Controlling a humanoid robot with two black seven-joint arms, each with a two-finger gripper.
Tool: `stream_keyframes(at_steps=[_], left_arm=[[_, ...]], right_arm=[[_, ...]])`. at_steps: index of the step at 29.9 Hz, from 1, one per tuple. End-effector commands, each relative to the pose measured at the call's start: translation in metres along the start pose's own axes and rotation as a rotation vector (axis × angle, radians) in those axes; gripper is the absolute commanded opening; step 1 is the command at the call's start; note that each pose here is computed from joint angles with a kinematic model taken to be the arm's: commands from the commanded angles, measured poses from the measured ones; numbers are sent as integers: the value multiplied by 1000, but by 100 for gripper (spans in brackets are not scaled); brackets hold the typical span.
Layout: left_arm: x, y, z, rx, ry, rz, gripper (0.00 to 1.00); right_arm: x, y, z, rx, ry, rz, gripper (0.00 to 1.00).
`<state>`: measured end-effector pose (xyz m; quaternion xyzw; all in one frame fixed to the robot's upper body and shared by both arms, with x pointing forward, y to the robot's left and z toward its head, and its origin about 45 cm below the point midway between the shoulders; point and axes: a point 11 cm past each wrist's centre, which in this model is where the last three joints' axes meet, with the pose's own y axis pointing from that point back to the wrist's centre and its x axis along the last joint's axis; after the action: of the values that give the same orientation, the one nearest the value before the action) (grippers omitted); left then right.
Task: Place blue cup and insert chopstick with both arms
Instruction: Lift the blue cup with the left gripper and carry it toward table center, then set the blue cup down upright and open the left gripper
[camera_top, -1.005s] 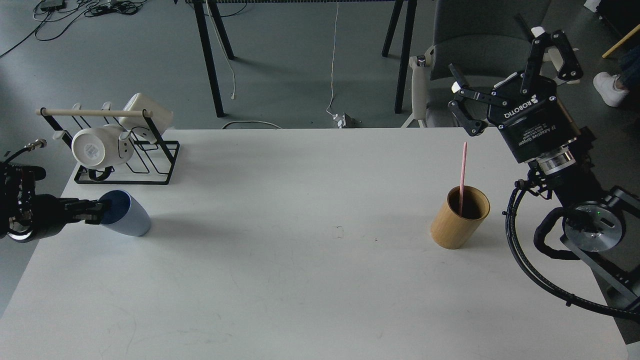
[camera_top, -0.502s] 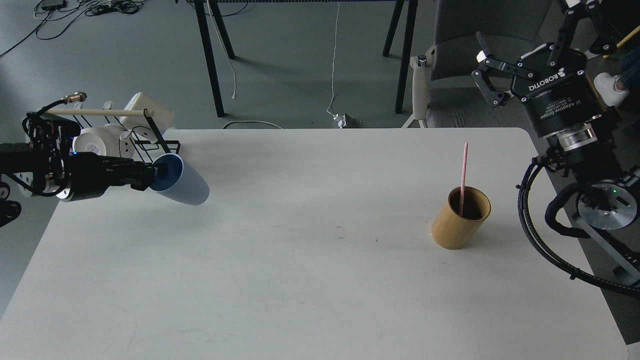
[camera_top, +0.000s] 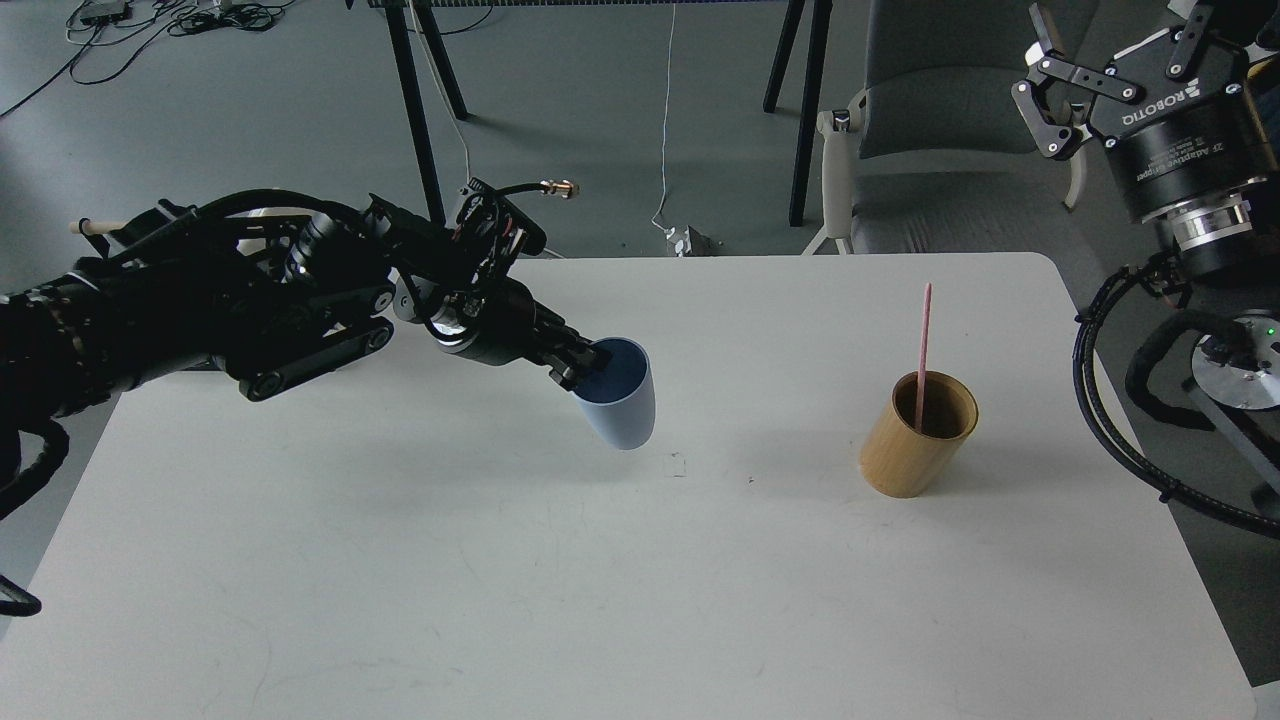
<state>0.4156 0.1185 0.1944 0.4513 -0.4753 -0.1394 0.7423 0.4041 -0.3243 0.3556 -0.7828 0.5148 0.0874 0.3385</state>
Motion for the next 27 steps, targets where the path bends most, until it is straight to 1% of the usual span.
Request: stream_keyframes(at_steps=[1,3,6,8,17,27], left_arm=[[13,-24,18,-6,-58,-30,4],[19,-37,24,8,-85,-42,4],[11,-36,7,64,-77,-62,4],[7,-37,4,72,-66,-66,5],[-8,-44,7,55,-44,-82,7],[-8,-46,9,45,-30,-75,12]], right_arm=[[7,2,1,-2,6,16,99],[9,2,0,-2,8,21,99],[10,4,1,-6,10,25,99],[11,5,0,-5,11,25,99],[11,5,3,-11,7,26,99],[13,12,8,-28,3,34,99]])
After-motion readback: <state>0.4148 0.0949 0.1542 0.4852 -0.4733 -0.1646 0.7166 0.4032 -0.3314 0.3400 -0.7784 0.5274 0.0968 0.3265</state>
